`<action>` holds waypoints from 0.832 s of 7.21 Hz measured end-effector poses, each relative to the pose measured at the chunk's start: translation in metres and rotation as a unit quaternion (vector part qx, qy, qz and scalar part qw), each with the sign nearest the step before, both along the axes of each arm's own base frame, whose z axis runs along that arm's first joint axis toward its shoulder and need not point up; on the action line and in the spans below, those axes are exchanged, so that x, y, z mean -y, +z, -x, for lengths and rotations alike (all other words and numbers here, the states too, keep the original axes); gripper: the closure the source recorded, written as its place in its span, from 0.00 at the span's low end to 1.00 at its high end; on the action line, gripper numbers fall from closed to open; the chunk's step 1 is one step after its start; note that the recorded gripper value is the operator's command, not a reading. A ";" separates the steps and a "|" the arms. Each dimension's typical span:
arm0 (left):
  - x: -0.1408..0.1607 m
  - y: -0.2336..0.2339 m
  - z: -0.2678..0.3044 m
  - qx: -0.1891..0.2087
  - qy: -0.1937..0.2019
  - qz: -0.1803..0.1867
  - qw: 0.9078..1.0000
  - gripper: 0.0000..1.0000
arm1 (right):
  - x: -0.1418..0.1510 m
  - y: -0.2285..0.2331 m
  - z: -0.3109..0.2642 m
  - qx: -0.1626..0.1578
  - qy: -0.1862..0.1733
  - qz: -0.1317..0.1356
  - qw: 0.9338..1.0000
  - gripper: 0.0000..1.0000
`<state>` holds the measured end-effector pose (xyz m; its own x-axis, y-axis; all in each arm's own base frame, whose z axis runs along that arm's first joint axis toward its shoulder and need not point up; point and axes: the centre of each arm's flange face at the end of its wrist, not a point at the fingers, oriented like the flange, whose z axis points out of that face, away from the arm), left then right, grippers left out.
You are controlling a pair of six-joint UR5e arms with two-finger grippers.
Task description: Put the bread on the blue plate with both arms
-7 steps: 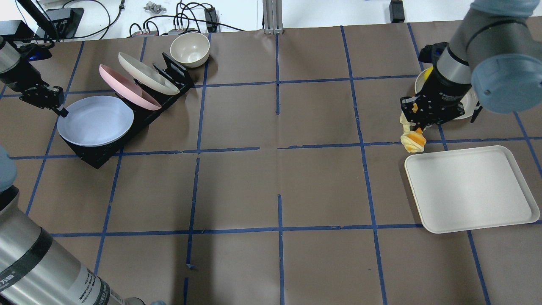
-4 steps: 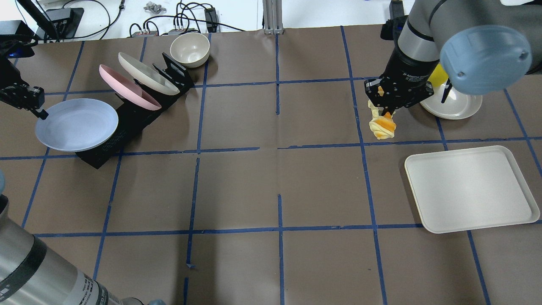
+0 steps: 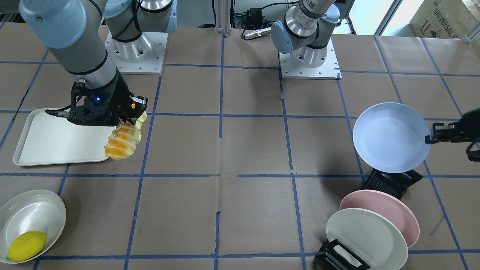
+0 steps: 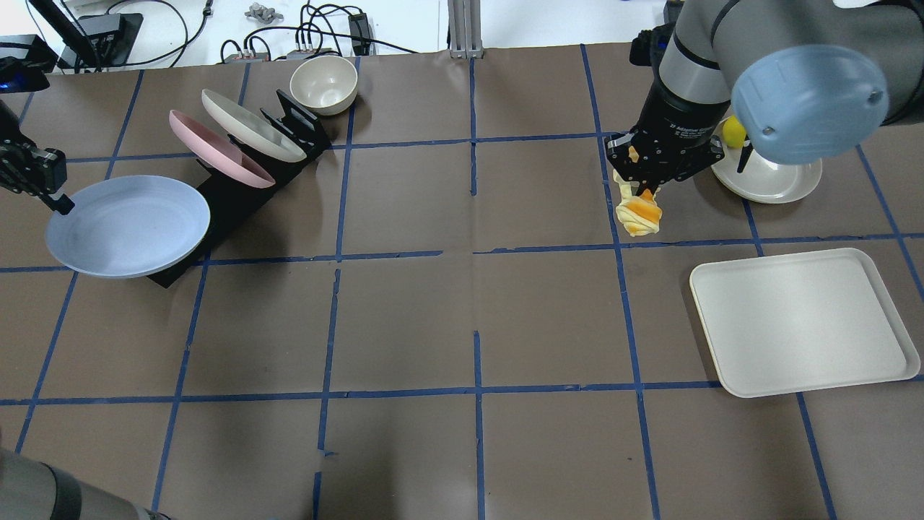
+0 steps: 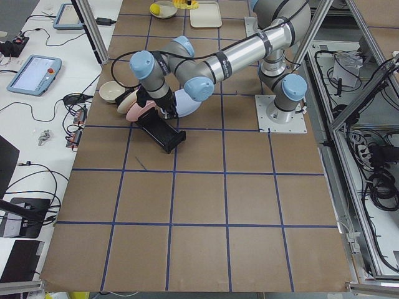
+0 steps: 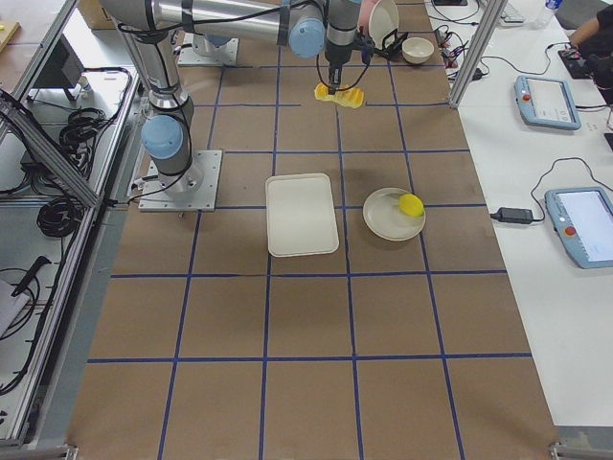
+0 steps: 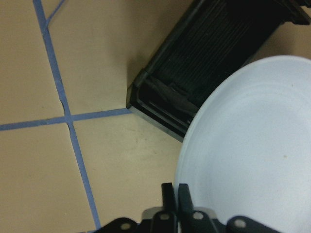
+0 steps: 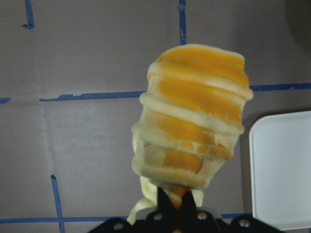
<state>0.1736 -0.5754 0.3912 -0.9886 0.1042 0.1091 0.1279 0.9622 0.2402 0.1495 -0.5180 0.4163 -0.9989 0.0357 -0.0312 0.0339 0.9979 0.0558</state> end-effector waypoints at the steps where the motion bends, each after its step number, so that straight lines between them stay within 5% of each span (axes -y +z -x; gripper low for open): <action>1: -0.011 0.008 0.048 -0.007 -0.009 0.005 1.000 0.90 | 0.000 0.000 0.000 0.000 0.000 0.000 1.000 0.91; 6: 0.007 -0.022 0.265 -0.066 -0.006 0.032 0.997 0.89 | -0.001 -0.011 0.000 -0.001 0.009 -0.010 1.000 0.89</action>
<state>-0.0915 -0.5827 0.3692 -0.9649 0.1269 0.2299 0.1657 0.9734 0.1581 0.1494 -0.5168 0.4057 -0.9994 0.0181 -0.0281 0.0159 0.9970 0.0753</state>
